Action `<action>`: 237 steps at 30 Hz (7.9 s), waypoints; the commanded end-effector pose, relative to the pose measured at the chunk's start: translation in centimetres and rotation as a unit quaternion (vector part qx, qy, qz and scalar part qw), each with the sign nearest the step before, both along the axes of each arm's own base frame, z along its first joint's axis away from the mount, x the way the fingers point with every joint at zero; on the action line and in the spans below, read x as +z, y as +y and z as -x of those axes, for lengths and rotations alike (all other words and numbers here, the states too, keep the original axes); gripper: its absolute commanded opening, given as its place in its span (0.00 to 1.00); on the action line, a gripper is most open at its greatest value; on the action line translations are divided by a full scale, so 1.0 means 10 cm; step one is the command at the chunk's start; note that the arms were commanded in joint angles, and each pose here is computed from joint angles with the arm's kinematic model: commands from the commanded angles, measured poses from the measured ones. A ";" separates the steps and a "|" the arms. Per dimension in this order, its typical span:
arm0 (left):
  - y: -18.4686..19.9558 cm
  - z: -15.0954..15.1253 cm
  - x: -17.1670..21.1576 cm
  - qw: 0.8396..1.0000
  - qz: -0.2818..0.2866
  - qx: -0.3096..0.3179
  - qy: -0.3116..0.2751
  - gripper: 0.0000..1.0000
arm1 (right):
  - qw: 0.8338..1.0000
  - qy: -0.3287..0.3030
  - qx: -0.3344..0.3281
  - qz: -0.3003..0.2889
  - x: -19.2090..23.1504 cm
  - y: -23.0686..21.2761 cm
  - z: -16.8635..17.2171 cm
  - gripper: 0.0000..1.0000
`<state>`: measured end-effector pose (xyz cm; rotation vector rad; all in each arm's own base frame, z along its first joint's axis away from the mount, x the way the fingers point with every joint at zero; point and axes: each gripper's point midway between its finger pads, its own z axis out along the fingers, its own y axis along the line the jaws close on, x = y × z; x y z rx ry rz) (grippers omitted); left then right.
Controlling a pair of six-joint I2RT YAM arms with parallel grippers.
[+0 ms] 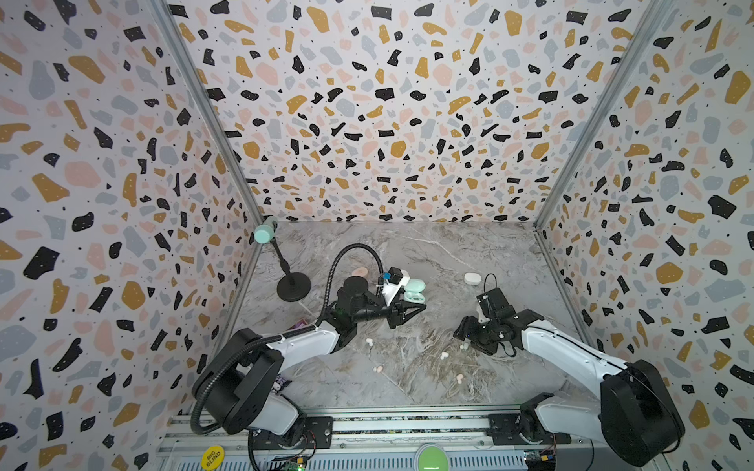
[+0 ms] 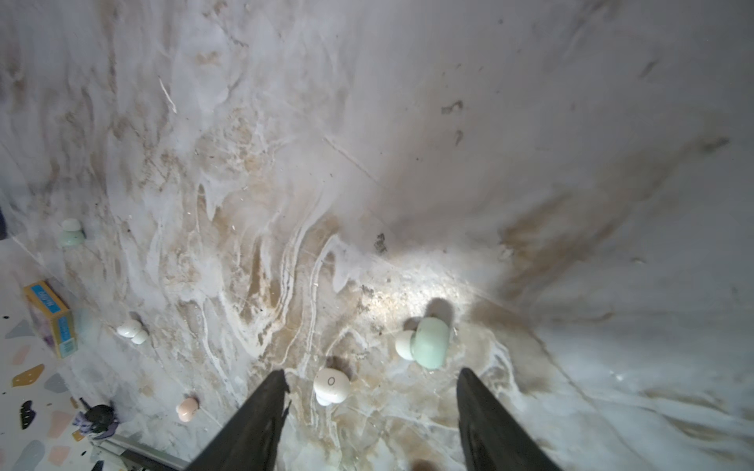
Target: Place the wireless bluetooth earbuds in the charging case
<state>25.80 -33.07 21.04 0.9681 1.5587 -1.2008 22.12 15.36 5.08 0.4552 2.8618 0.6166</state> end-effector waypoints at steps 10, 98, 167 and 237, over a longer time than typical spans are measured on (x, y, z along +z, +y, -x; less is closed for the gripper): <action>0.04 0.00 0.05 1.000 0.002 0.004 -0.019 0.00 | 1.000 0.015 0.001 0.027 -0.23 0.10 0.04 0.71; 0.04 0.00 0.08 1.000 0.000 0.005 -0.021 0.00 | 0.992 0.055 0.044 0.100 -0.33 0.11 -0.26 0.31; -0.11 0.16 0.67 0.990 0.074 -0.068 -0.100 0.00 | 0.809 -0.334 0.356 -0.328 2.67 1.17 0.08 0.08; -0.23 0.48 0.70 0.986 0.071 -0.098 -0.118 0.00 | 0.856 -0.309 0.338 -0.242 2.51 1.21 -0.13 0.41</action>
